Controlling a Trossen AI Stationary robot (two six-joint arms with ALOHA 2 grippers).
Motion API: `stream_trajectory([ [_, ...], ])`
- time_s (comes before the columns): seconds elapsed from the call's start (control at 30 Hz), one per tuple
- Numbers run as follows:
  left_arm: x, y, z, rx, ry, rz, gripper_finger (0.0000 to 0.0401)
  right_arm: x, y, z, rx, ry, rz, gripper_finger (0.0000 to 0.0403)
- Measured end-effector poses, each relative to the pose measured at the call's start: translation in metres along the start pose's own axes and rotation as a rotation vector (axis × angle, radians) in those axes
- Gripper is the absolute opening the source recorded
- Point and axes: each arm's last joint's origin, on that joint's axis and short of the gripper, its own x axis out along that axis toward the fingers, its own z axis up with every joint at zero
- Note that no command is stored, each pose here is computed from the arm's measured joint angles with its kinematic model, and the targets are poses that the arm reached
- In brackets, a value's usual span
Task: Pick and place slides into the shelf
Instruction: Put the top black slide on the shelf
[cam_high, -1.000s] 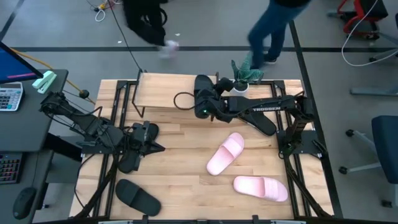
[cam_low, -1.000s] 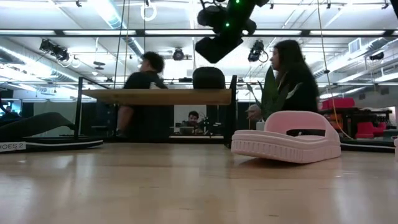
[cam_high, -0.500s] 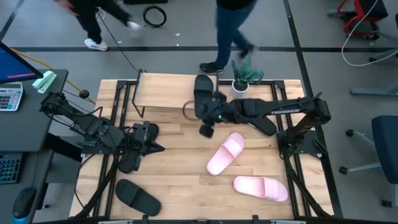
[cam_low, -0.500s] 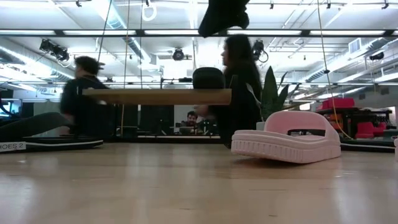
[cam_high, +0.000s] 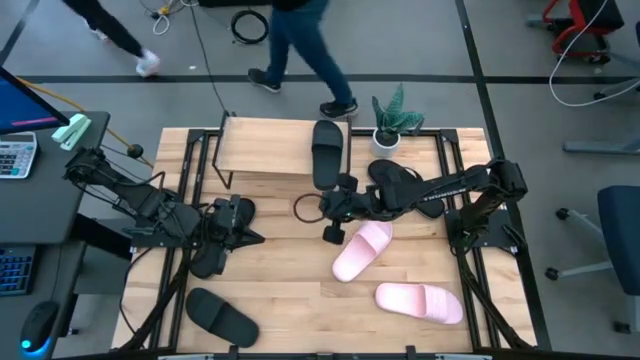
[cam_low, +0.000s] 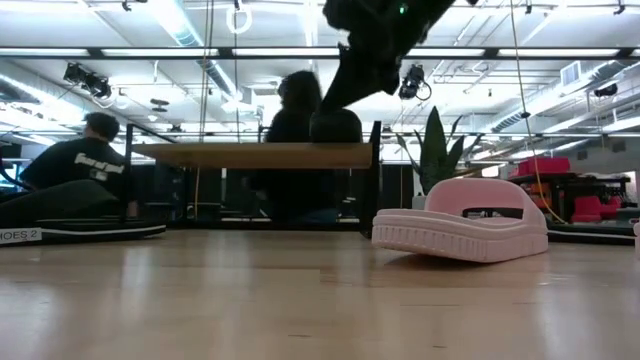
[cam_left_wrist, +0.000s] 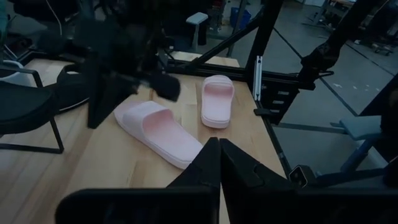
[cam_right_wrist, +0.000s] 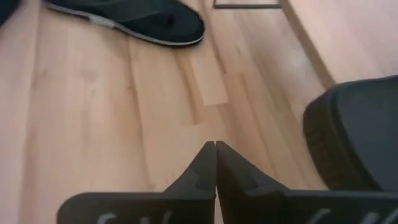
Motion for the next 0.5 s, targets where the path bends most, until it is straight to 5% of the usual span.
stream_trajectory([
  [0.5, 0.000, 0.000, 0.000, -0.002, -0.003, -0.001, 0.0007, 0.013, -0.052, 0.009, 0.075, -0.023, -0.103, 0.0002],
])
